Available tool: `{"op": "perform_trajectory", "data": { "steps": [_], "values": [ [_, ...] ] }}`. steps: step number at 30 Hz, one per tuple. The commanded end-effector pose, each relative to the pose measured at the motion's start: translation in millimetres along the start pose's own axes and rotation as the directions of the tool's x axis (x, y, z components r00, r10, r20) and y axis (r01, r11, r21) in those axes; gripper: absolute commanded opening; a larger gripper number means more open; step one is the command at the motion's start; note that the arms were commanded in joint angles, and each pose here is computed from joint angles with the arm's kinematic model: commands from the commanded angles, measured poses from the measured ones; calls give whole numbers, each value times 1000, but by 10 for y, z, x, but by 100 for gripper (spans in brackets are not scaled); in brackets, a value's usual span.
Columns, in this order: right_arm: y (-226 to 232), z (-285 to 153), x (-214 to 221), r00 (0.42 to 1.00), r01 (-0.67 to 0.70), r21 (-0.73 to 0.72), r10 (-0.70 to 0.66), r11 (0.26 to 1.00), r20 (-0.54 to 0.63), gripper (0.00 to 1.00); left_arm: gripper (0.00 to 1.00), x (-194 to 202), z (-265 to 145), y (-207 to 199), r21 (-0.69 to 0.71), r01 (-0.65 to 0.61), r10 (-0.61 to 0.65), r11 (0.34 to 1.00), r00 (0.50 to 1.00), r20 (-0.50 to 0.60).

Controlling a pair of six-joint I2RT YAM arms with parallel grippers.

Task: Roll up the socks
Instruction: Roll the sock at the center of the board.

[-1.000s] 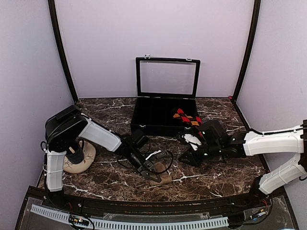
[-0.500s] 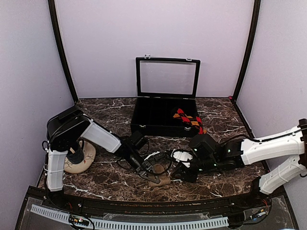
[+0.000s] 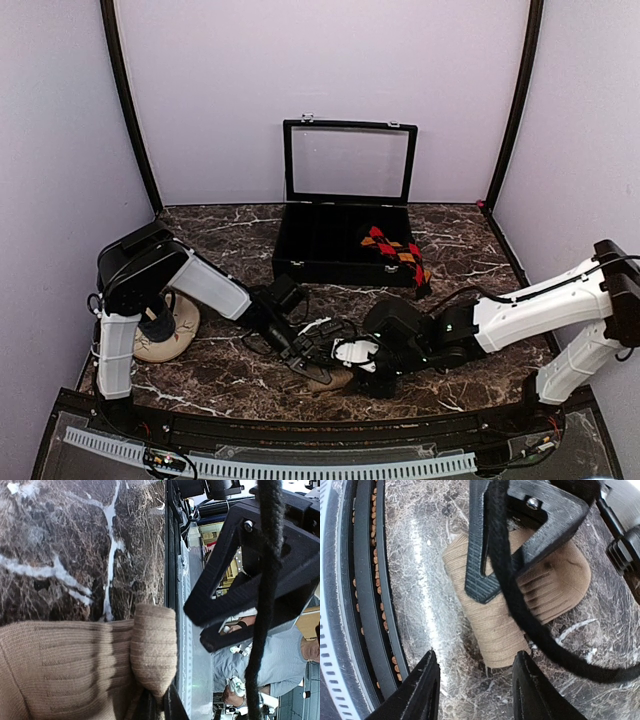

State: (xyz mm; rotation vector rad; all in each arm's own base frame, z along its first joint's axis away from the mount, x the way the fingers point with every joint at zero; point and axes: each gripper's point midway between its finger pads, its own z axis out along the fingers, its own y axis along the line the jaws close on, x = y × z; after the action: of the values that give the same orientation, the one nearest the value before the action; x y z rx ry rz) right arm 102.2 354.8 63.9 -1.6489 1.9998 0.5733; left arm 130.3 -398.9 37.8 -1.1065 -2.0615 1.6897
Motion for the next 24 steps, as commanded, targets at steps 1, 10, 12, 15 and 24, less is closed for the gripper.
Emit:
{"op": "perform_trajectory", "data": {
  "steps": [1,10,12,15,24],
  "values": [
    [-16,53,-164,997,71,25,-72,997,20,47,0,196,24,86,-4,67,-68,998,997,-30],
    [-54,266,-150,991,134,31,-134,990,-22,47,0,244,29,89,7,74,-73,997,996,-42],
    [-47,306,-157,991,135,23,-135,991,-23,46,0,251,30,89,9,74,-73,997,996,-44],
    [-21,357,-169,990,137,6,-137,991,-21,44,0,270,31,95,9,77,-76,997,996,-48],
    [15,439,-144,990,137,-23,-138,990,-30,29,0,340,32,110,3,85,-85,996,995,-61]
  ]
}}
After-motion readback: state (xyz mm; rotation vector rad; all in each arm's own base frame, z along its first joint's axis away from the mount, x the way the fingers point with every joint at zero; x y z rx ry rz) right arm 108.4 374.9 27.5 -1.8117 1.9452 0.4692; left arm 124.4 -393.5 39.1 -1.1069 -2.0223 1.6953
